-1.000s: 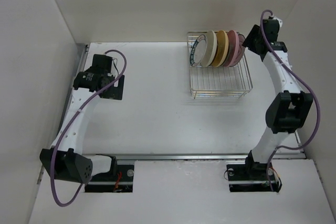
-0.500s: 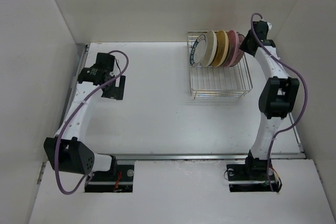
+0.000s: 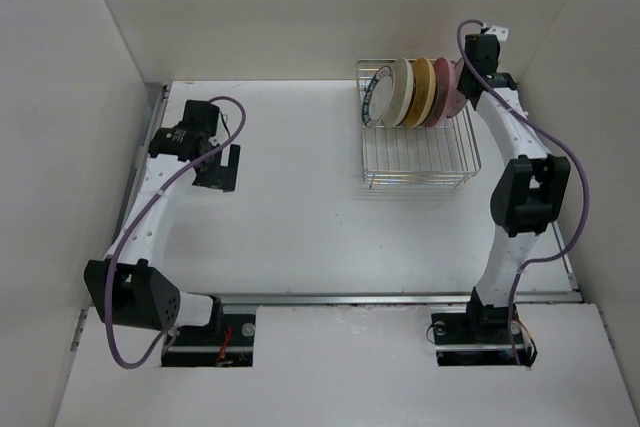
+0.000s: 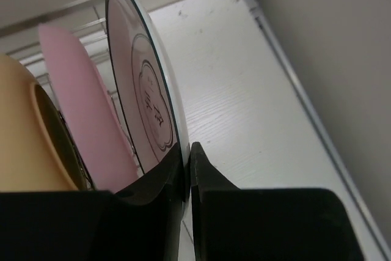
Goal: Unload the plates from the dish rack
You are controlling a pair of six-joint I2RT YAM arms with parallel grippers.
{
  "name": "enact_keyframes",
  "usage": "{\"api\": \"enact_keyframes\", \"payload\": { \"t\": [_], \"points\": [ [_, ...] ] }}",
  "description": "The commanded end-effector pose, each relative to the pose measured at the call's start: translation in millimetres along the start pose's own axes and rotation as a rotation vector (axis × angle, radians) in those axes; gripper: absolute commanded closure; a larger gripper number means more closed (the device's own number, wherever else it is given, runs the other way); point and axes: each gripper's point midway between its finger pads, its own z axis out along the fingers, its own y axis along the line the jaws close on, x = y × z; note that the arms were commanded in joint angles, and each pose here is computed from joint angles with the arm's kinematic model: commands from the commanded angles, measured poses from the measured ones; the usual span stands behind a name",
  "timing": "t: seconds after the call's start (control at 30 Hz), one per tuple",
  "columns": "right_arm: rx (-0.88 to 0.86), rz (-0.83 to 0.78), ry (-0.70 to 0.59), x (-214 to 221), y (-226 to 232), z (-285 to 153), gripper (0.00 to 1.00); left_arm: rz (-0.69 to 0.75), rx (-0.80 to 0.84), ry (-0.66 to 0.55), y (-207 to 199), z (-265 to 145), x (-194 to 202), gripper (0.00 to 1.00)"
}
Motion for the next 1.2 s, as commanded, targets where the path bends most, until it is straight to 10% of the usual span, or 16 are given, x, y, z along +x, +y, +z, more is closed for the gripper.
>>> {"api": "enact_keyframes", "payload": {
  "t": [0.0,0.23,0.43,0.7,1.17],
  "points": [
    [0.129,0.081,-0.330,-118,-41,-94,1.00,-0.016,0.027,-0.071,3,-24,-8,0.00],
    [0.345,0.072,-0.443,-152,-73,-198,1.00,-0.018,0.062,-0.123,1,-38,-6,0.00],
    [-0.257,0.044,-0.496,-109,52,-277,1.00,-0.016,0.062,-0.113,0,-34,-1,0.00],
    [-1.254,-0.112,0.003,56,297,-329,1.00,-0.041,0.012,-0.132,11,-39,0,0.00],
    [-1.517,-0.063,0.567,225,410,-308,1.00,-0.040,0.015,-0.128,11,-34,1,0.00]
  ]
}}
